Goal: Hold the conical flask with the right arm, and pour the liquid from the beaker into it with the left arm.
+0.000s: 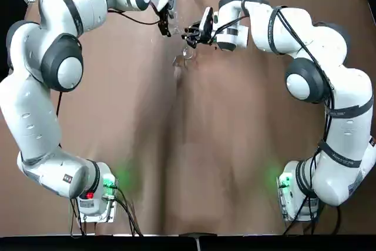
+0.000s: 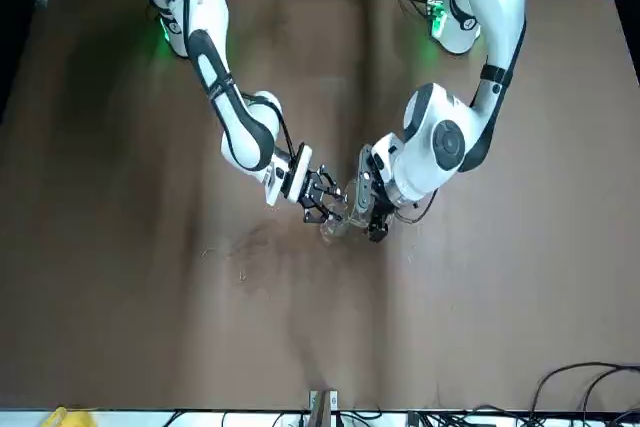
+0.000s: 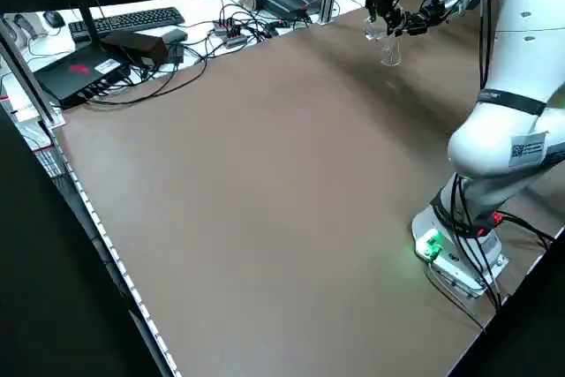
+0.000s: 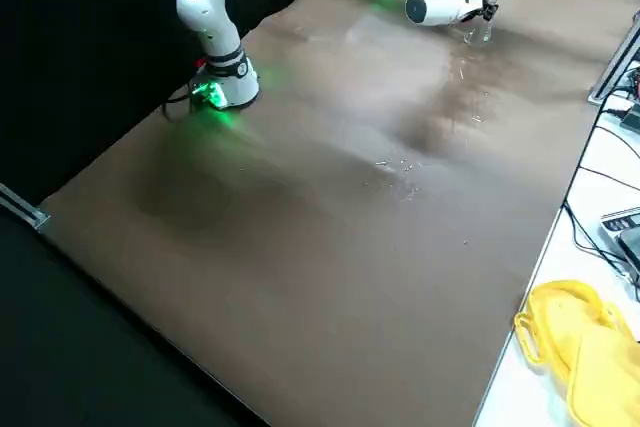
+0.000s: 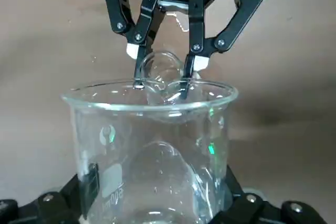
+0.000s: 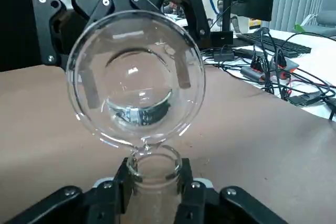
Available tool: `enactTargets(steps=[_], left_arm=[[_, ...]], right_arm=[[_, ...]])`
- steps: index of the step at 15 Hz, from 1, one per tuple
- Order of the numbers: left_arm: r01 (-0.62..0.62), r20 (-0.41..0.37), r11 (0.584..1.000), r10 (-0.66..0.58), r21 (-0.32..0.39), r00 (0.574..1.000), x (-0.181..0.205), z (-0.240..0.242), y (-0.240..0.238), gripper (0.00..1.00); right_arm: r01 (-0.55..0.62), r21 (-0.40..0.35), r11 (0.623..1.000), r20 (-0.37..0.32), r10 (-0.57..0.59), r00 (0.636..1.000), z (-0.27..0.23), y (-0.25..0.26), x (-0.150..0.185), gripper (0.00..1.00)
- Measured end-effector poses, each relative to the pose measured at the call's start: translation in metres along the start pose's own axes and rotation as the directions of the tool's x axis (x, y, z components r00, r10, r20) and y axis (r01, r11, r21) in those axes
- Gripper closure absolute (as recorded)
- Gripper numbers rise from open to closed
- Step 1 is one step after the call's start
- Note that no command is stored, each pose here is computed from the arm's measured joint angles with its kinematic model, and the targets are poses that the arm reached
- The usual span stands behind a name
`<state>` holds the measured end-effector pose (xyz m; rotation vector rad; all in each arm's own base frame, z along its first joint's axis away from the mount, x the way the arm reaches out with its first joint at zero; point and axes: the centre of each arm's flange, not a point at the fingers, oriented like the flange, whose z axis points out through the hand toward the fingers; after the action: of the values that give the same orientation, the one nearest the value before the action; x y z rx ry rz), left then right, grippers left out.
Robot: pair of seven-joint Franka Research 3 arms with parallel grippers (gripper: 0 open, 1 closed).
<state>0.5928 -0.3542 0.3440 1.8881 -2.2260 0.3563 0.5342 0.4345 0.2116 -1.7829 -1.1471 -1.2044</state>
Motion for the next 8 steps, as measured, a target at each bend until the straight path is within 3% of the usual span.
enactTargets(steps=[8], left_arm=[[-0.003, 0.052, 1.000, 0.003, 0.008, 0.999, 0.014, -0.007, 0.006, 0.02]], right_arm=[[0.000, -0.004, 1.000, 0.002, 0.000, 1.000, -0.001, 0.001, 0.000, 0.61]])
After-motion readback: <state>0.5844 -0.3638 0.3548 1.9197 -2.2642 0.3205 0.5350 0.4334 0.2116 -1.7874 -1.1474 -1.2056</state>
